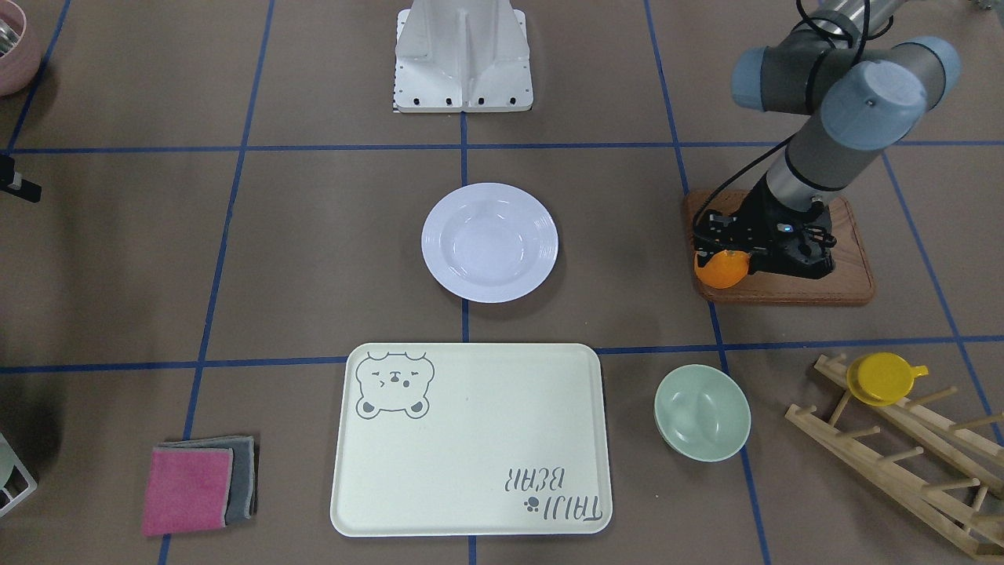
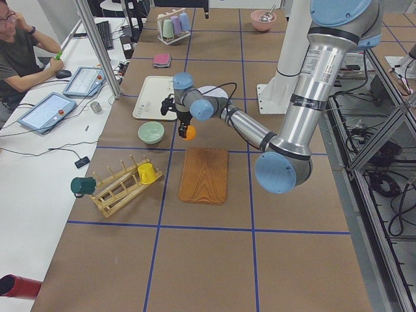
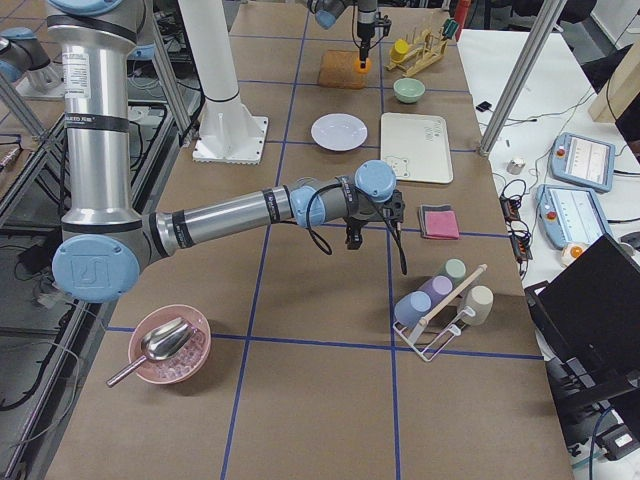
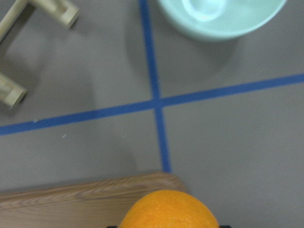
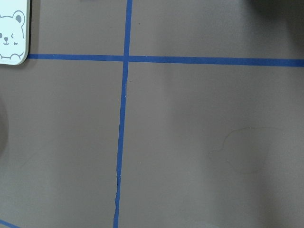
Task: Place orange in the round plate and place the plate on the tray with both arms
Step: 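Carry the orange with the left gripper and lower it onto the white plate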
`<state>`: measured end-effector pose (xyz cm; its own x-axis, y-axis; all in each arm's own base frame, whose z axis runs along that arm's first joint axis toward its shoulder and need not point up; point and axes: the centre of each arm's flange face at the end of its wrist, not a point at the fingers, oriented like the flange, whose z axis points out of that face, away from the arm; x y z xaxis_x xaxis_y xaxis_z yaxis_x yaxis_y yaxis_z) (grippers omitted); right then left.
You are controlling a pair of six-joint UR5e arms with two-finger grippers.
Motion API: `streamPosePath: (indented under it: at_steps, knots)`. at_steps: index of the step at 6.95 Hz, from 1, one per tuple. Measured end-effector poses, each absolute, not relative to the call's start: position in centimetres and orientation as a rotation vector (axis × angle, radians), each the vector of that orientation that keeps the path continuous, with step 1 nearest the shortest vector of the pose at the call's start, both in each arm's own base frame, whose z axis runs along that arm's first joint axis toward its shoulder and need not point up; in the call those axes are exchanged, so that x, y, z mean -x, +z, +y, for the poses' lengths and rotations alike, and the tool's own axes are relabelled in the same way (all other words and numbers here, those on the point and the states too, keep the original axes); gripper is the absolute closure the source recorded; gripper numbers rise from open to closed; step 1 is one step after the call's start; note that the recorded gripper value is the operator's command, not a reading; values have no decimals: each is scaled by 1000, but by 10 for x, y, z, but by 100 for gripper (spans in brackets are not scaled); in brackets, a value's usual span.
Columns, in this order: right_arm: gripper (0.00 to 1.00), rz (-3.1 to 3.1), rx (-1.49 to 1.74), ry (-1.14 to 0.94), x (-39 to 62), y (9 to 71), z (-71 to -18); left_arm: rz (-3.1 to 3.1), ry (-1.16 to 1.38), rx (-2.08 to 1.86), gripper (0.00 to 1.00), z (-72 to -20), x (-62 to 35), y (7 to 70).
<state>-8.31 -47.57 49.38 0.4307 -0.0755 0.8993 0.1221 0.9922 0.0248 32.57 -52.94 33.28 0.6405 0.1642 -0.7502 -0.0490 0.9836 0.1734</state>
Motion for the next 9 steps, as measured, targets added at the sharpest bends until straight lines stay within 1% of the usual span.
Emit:
streamPosePath:
  at_steps: [2,4,8,9]
  knots:
    - [0,-1118,49,-133,88,493,-476,888,111,-148,100,-519,-378,271]
    - [0,-1120,50,-143,92,490,-476,892,121,-167,100,-485,-440,232]
    - [0,-1125,52,-160,100,486,-477,848,122,-185,100,-425,-542,212]
    - [0,-1131,54,-173,107,480,-479,845,120,-183,88,-414,-557,209]
